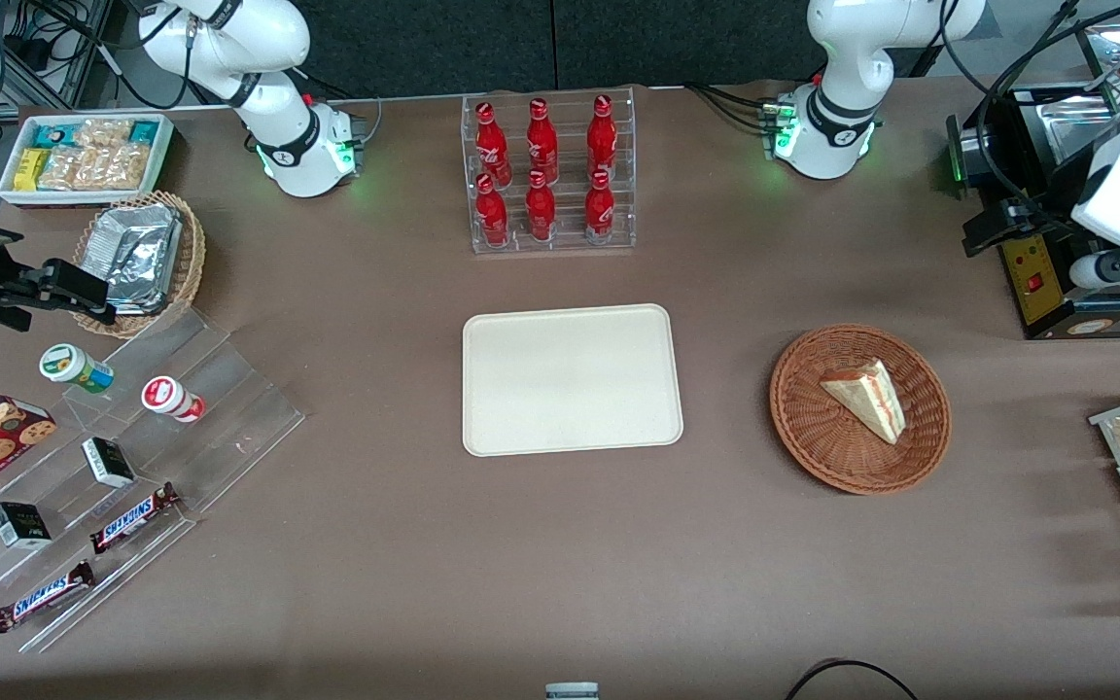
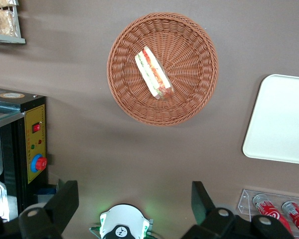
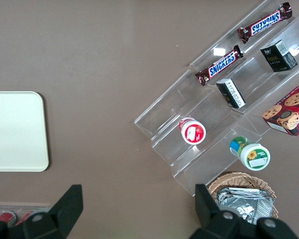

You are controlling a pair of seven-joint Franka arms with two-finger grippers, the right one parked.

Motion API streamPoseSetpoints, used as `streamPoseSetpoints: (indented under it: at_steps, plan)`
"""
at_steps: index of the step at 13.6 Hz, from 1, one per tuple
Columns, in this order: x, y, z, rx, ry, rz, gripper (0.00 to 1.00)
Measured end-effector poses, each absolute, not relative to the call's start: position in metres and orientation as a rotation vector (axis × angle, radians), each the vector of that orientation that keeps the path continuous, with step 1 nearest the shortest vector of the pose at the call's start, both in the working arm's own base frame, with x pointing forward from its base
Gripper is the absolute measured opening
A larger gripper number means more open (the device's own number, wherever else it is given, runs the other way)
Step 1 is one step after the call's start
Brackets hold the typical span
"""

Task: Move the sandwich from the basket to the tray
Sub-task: 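Move the left gripper down over the wrapped sandwich in the wicker basket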

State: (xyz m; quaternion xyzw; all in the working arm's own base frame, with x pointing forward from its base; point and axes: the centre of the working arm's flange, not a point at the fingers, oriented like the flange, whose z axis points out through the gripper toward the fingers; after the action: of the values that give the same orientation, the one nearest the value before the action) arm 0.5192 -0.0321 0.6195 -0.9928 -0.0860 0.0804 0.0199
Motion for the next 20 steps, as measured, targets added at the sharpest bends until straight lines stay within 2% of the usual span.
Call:
streamPoseSetpoints:
  at_steps: [5,7,13,20]
  plan:
    - [0.52,-0.037,0.616,-3.079,-0.253,0.26,1.0]
    - [0.522,-0.035,0.603,-3.071,-0.256,0.299,1.0]
    - [0.551,-0.025,0.525,-3.031,-0.285,0.384,1.0]
    - [0.596,-0.023,0.432,-2.959,-0.494,0.356,1.0]
